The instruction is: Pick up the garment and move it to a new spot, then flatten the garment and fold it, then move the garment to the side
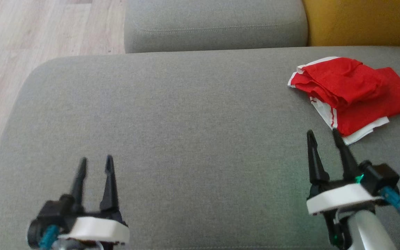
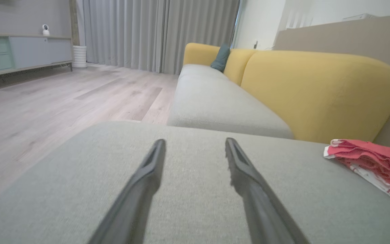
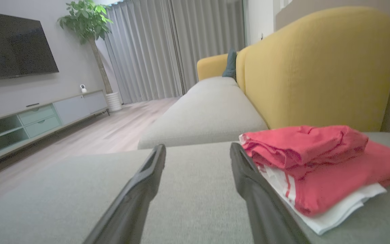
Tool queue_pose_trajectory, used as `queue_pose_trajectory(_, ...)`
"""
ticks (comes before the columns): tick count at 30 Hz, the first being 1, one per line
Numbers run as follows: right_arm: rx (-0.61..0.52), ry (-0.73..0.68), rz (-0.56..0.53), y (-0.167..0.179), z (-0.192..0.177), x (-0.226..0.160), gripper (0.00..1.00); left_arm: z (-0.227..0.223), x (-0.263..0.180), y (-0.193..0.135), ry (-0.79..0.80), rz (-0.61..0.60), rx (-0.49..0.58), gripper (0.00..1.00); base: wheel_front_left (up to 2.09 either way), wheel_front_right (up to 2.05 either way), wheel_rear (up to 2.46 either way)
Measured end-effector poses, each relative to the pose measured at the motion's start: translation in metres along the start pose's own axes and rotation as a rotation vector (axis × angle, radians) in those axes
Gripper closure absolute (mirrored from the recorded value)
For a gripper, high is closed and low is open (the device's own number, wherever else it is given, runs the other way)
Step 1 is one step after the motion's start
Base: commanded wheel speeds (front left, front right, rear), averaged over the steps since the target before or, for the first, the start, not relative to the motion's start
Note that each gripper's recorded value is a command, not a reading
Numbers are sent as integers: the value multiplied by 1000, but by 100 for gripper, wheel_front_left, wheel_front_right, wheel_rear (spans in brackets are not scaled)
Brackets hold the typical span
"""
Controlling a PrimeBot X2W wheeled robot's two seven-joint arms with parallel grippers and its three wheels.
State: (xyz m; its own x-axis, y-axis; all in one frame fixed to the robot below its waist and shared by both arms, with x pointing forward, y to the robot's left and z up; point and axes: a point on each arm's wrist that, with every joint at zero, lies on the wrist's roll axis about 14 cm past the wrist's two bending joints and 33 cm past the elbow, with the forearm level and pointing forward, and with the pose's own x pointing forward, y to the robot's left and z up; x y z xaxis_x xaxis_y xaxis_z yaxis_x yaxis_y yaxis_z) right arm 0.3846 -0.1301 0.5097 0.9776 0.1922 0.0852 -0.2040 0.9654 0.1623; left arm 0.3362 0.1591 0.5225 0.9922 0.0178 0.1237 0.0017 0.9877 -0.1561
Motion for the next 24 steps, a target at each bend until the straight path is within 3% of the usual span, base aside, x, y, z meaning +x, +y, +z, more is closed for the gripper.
queue_pose_trajectory(7, 39, 145, -39, -7, -46, -26, 100, -40, -20, 4, 138, 24, -22, 100, 0, 0, 0)
queue_pose_trajectory(24, 224, 145, -117, -20, -45, -26, 100, -50, -17, 8, 191, 60, -217, 100, 0, 0, 0)
